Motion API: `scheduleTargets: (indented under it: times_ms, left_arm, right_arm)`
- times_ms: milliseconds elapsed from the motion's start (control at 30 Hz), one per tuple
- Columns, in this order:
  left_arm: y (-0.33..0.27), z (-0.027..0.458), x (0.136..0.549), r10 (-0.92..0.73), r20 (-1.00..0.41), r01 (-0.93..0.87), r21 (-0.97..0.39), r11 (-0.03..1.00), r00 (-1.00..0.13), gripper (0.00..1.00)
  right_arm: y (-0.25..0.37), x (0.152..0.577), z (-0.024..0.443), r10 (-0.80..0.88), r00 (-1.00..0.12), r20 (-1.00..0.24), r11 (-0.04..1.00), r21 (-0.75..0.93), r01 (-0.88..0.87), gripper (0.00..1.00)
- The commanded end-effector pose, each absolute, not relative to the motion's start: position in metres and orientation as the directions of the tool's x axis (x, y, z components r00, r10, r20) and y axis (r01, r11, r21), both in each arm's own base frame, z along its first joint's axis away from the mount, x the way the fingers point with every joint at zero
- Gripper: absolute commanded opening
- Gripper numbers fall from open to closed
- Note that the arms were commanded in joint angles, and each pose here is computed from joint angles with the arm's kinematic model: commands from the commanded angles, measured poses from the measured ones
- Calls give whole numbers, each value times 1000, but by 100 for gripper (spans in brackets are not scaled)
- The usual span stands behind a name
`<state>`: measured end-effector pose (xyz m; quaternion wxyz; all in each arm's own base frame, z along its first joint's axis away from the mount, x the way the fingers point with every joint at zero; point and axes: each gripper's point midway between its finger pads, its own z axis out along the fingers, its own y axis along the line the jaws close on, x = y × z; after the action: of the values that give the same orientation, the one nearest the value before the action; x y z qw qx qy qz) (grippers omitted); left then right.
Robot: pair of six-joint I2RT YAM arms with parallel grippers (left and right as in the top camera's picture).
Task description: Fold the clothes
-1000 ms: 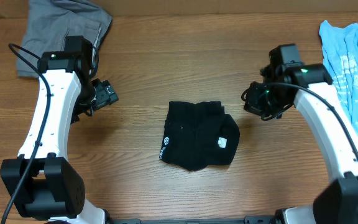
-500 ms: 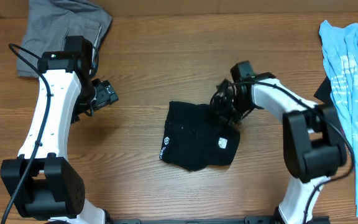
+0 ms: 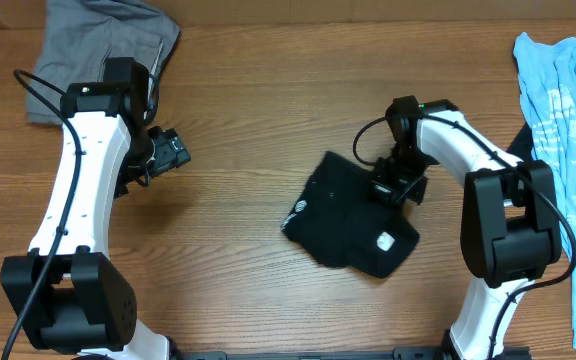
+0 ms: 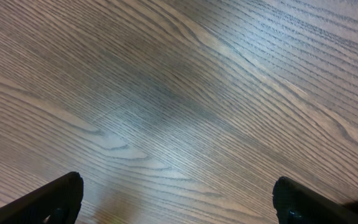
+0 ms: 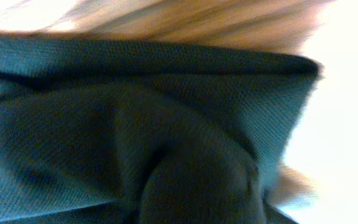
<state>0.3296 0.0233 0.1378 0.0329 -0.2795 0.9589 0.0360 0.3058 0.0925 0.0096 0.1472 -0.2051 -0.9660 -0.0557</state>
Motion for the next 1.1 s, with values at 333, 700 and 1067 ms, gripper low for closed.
scheduleTargets:
  times_ms: [333,700,1067]
  left_arm:
    - [19,139,329,-511,-82,-515,38,856,-856,100]
    - [15,122,323,-511,-50,-512,30,858,-858,100]
    - [-2,110,325,-491,-11,-489,-59,870,-871,100]
  right_arm:
    - [141,308,166,43,-997,71,879,472,71,27]
    - [204,256,47,-93,-979,181,776,630,43,24]
    - [132,215,6,122,-897,424,867,395,304,7]
